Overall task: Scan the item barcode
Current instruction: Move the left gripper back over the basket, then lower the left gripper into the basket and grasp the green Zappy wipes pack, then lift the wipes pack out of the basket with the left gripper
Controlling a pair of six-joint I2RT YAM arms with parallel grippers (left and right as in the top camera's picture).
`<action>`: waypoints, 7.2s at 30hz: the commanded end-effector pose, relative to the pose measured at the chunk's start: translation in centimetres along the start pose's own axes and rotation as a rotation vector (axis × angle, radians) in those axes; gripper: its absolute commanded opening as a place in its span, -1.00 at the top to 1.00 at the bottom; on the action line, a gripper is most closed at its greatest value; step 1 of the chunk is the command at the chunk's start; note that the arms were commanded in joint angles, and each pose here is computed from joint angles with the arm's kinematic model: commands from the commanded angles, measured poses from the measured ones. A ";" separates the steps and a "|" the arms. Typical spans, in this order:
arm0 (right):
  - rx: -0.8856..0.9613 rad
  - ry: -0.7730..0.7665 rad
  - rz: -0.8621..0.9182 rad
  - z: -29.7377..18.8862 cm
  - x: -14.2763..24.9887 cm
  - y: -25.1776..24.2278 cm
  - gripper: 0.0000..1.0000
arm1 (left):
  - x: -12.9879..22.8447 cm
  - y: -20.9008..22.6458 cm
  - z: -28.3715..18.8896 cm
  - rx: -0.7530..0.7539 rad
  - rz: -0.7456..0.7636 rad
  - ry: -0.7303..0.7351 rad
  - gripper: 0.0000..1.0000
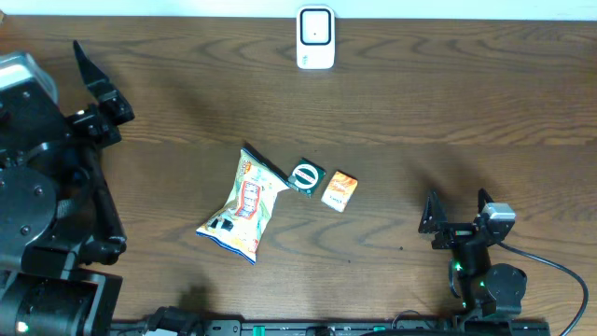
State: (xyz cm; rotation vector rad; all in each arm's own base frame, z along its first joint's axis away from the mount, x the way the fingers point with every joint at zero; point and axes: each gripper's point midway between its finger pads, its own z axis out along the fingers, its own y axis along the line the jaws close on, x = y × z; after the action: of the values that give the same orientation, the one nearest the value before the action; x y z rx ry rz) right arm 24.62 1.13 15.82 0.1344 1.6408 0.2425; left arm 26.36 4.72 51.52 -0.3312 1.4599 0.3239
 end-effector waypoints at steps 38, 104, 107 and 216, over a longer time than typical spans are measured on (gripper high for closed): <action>-0.011 0.005 -0.003 0.0 0.2 0.2 -0.99 | 9.1 13.5 6.8 -0.498 -0.126 0.181 -0.96; -0.011 0.005 -0.003 0.0 0.2 0.2 -0.99 | 32.6 30.3 3.7 -0.998 -0.390 0.884 -0.95; -0.011 0.005 -0.003 0.0 0.2 0.2 -0.99 | 33.8 30.9 3.5 -1.012 -0.434 0.904 -0.96; -0.011 0.006 -0.003 0.0 0.2 0.2 -0.98 | 17.0 12.4 5.9 -0.108 -0.787 0.551 0.86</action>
State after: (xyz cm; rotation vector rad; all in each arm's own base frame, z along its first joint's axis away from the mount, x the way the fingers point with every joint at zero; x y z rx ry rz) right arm 24.62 1.13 15.82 0.1344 1.6405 0.2425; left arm 27.33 20.90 32.73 -1.2066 1.7209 -0.2694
